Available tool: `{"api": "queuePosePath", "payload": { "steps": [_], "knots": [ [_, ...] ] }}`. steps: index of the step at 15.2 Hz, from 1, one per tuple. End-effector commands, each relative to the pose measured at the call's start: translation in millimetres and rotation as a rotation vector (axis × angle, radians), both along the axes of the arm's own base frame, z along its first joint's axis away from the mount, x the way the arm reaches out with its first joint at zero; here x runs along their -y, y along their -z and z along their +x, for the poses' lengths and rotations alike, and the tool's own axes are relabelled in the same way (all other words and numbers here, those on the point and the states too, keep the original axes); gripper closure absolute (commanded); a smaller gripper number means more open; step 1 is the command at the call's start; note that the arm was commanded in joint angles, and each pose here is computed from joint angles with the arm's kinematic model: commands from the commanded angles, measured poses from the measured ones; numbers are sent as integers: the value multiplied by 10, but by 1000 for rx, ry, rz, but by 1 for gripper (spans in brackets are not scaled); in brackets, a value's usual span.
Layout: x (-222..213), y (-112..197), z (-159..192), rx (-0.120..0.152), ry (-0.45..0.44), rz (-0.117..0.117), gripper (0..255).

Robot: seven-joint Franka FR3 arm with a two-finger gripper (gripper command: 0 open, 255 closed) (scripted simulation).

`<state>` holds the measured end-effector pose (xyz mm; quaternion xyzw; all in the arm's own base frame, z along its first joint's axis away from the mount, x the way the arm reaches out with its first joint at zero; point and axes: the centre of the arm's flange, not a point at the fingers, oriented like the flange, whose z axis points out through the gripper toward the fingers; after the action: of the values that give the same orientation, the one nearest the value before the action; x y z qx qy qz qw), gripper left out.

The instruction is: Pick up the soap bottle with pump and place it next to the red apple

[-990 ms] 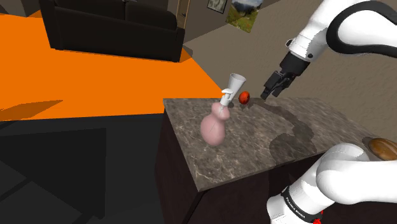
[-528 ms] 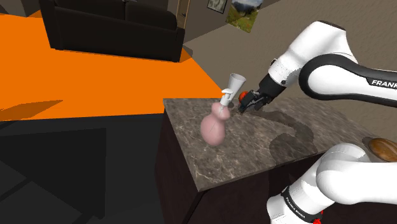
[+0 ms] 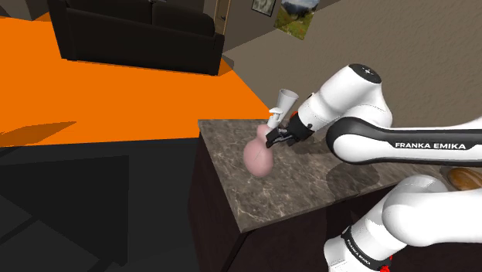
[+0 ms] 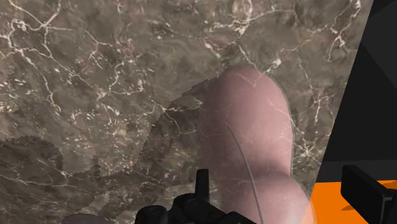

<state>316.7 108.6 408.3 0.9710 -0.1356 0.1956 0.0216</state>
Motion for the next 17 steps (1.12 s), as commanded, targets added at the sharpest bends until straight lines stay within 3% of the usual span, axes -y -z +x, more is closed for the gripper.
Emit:
{"api": "queuePosePath", "payload": {
  "steps": [1,5,13,14,17],
  "knots": [
    [2,101,33,6,4,0,0],
    [26,323,125,6,4,0,0],
    [26,323,125,6,4,0,0],
    [26,323,125,6,4,0,255],
    [26,323,125,6,4,0,255]
  ]
}}
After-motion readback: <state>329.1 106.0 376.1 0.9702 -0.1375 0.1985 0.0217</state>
